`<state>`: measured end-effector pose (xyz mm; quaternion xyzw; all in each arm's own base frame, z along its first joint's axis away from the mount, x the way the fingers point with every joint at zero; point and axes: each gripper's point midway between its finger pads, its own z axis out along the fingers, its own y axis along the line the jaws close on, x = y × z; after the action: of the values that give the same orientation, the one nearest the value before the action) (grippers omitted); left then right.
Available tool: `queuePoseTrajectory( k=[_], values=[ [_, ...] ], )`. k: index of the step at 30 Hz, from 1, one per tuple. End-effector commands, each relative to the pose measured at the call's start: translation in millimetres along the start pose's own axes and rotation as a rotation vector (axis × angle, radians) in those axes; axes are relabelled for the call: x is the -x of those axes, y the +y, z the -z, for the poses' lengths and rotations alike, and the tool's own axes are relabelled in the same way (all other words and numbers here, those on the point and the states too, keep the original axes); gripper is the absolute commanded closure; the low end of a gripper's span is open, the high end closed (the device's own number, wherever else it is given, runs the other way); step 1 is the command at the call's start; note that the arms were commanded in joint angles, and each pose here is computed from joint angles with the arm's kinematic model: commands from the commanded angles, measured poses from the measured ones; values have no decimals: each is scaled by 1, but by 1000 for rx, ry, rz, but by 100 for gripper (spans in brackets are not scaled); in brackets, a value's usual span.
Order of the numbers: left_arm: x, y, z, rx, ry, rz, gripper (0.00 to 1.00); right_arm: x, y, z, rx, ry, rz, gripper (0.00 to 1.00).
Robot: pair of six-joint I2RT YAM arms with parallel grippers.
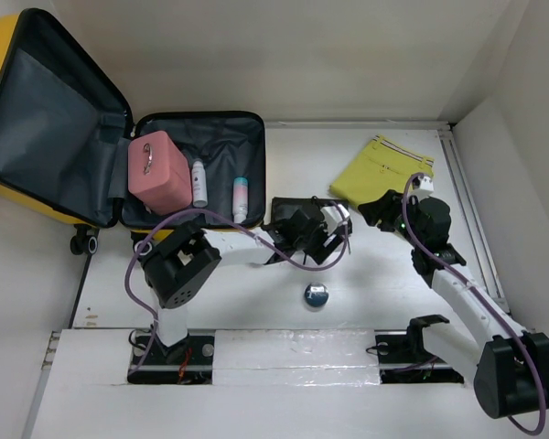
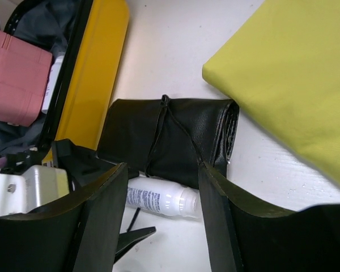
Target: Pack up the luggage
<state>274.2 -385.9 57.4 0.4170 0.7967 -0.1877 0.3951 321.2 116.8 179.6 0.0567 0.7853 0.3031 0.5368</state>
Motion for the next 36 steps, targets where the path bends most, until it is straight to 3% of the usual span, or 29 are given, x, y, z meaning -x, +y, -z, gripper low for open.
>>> queuePoseTrajectory(
  k=[1,7,14,15,18,19,24,27,33,36],
  values=[
    [2,-2,-5,-19,18,-18,29,17,7,0,26,-62,24,42],
    [-15,-7,-3,-40,33,7,48,16,8,1,33,-57,25,42],
    [-30,-15,-5,-43,70,2,49,15,11,-2,53,-43,24,42],
    [-32,-21,-9,-52,77,-7,45,14,14,-2,67,-35,25,42],
    [-41,-12,-17,0,118,-11,45,21,13,0,52,-65,30,42],
    [-36,-10,-17,14,107,-11,50,21,13,0,52,-65,30,42],
    [-6,4,-5,96,-3,28,84,23,15,2,59,-71,33,42],
    [18,10,11,134,-87,69,90,20,20,3,85,-56,34,42],
    [92,18,77,157,-331,195,90,22,22,4,91,-63,37,42],
    [114,52,107,241,-430,335,90,25,21,5,81,-79,39,42]
  ],
)
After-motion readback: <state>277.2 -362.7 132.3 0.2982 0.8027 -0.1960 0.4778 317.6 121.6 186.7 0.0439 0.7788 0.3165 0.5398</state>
